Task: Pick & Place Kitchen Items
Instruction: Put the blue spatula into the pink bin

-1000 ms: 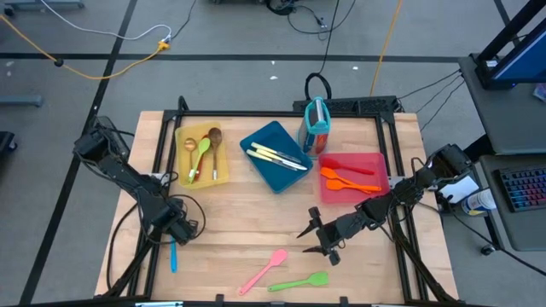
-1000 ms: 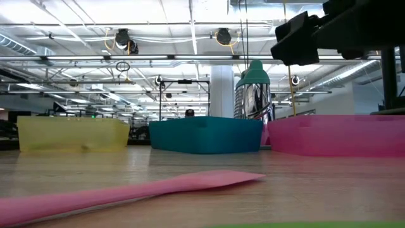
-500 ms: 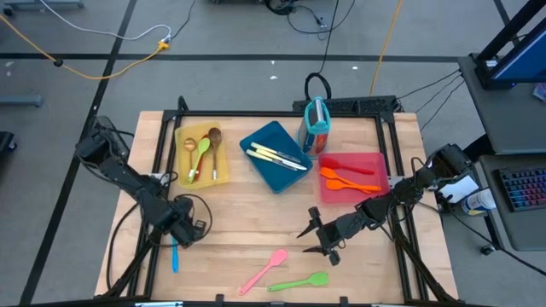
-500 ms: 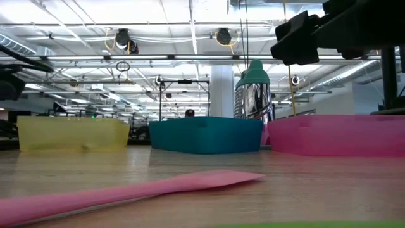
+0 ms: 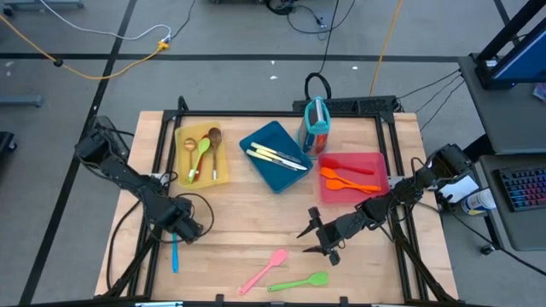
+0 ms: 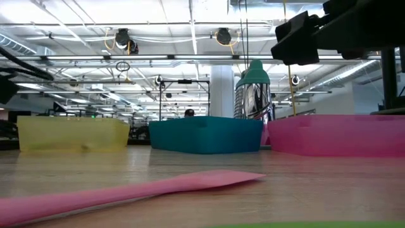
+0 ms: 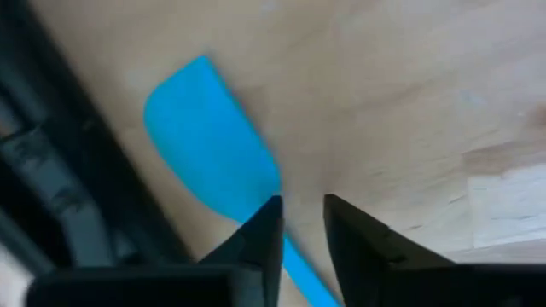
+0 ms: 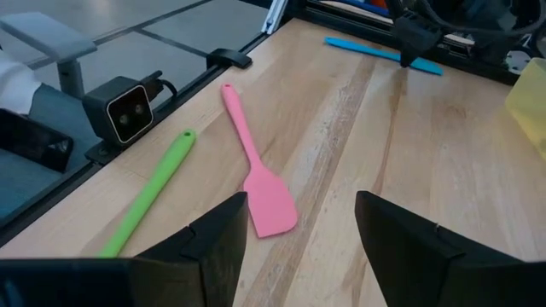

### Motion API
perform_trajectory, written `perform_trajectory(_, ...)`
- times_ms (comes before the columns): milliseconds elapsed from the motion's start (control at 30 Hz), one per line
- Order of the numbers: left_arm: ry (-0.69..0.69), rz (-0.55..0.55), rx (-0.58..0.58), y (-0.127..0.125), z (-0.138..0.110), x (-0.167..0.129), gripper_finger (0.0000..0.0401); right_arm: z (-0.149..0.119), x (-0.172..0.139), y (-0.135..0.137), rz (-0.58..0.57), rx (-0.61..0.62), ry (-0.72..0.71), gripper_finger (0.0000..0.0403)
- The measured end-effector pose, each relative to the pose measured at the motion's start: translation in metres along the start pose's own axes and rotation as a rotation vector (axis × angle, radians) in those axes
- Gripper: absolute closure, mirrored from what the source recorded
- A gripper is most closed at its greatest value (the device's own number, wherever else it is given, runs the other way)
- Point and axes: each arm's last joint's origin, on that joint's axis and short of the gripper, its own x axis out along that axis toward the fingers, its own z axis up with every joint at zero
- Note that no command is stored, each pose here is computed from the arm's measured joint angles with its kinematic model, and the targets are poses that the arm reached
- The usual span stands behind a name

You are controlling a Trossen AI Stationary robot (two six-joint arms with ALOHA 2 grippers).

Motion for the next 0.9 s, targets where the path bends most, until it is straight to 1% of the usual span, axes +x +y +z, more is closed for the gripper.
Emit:
perform_trajectory(133, 0.048, 0.044, -0.029, -0.002, 0.0, -0.011, 0.0269, 0.0, 0.0, 0.0, 0.0, -0.024, 0.0, 0.0193)
perform_trajectory(267, 0.009, 0.078, -0.069, -0.001, 0.0, -0.022, 0.0246, 0.0, 0.0, 0.0, 0.001, -0.031, 0.002, 0.0193)
perform_trajectory(367, -0.035, 0.116, -0.132, 0.005, 0.001, -0.019, 0.0243, -0.002, 0.0, 0.0, 0.002, -0.033, 0.018, 0.0193)
perform_trajectory(533, -0.061, 0.156, -0.187, 0.015, 0.004, -0.005, 0.0242, -0.002, 0.0, 0.0, 0.003, -0.054, 0.025, 0.0193)
perform_trajectory(600, -0.068, 0.134, -0.201, 0.015, 0.006, 0.001, 0.0242, -0.002, 0.0, 0.0, 0.003, -0.056, 0.024, 0.0193)
perform_trajectory(667, -0.049, 0.087, -0.2, 0.013, 0.006, 0.006, 0.0242, -0.002, 0.0, 0.0, 0.003, -0.056, 0.023, 0.0193)
perform_trajectory(900, -0.037, 0.096, -0.209, 0.019, 0.006, 0.016, 0.0242, -0.002, 0.0, 0.0, 0.003, -0.051, 0.023, 0.0193)
